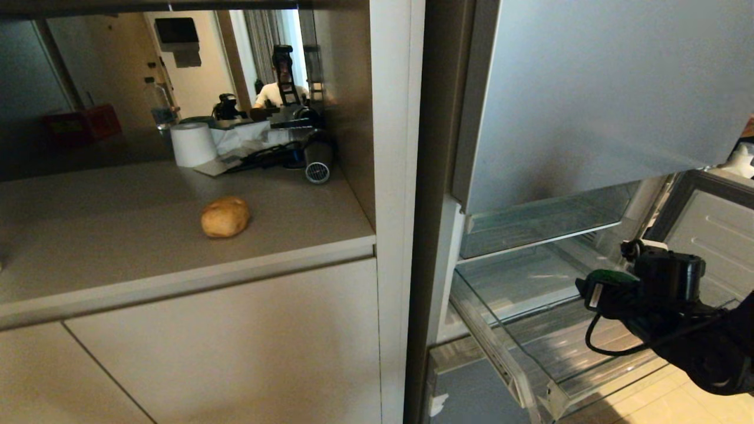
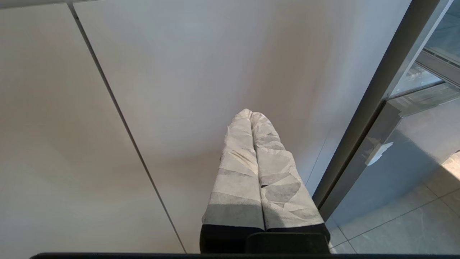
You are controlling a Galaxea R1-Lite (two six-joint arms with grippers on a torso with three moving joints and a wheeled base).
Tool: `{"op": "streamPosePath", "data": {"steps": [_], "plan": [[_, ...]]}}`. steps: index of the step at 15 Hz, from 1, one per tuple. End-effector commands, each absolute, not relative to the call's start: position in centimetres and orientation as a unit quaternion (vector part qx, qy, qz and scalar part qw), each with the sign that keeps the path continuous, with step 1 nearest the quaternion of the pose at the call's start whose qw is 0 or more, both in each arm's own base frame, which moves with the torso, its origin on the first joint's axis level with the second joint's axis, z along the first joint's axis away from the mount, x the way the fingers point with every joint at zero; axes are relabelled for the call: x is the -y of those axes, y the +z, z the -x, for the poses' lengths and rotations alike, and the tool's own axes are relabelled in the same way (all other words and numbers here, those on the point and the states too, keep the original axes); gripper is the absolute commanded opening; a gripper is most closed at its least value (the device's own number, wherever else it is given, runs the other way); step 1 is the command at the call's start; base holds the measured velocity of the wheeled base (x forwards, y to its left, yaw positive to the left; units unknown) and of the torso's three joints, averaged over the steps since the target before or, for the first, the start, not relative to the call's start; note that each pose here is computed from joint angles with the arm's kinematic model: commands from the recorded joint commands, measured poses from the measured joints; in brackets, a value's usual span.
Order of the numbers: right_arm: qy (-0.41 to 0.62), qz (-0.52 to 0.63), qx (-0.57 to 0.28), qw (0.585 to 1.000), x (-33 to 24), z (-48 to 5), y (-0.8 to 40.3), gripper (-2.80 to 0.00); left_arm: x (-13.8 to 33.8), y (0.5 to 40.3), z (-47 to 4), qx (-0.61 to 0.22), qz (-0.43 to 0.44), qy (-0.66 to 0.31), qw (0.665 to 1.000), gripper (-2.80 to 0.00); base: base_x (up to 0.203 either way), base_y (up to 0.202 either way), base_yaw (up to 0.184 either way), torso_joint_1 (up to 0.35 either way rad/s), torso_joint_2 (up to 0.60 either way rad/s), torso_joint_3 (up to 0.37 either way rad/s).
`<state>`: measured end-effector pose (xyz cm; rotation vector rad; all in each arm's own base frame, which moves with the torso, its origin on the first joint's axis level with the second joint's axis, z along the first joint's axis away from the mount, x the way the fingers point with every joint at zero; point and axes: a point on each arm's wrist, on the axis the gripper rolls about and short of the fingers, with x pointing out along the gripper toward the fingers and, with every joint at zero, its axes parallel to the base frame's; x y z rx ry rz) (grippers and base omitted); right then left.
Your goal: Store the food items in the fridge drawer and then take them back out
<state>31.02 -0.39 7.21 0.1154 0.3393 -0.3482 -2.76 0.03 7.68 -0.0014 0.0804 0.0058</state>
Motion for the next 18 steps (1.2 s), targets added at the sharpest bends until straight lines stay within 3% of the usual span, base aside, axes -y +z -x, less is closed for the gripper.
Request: {"op": "streamPosePath", "data": {"steps": [1,3,4,14,18], "plan": [[-0.177,-0.055,-0.163,0.969,0.6,-31.7,7.1,-2.8,0.0,7.7,2.8,-0.041,0.001,0.002,0.999,-2.8,0.0,0.0,0.0,0.0,0.0,0.0],[-0.182,-0.05,-0.167,0.968,1.1,-32.1,6.7,-2.8,0.0,7.7,2.8,-0.041,0.001,0.003,0.999,-2.8,0.0,0.0,0.0,0.0,0.0,0.0],[-0.183,-0.05,-0.166,0.968,1.2,-32.2,6.7,0.0,0.0,7.7,2.8,-0.041,0.001,0.003,0.999,-2.8,0.0,0.0,0.0,0.0,0.0,0.0],[-0.185,-0.052,-0.159,0.968,1.3,-32.9,6.8,0.0,0.0,7.7,2.8,-0.041,0.001,0.003,0.999,-2.8,0.0,0.0,0.0,0.0,0.0,0.0],[-0.162,-0.059,-0.115,0.978,0.4,-30.4,10.5,0.0,0.0,7.7,2.8,-0.041,0.001,0.002,0.999,-2.8,0.0,0.0,0.0,0.0,0.0,0.0]]}}
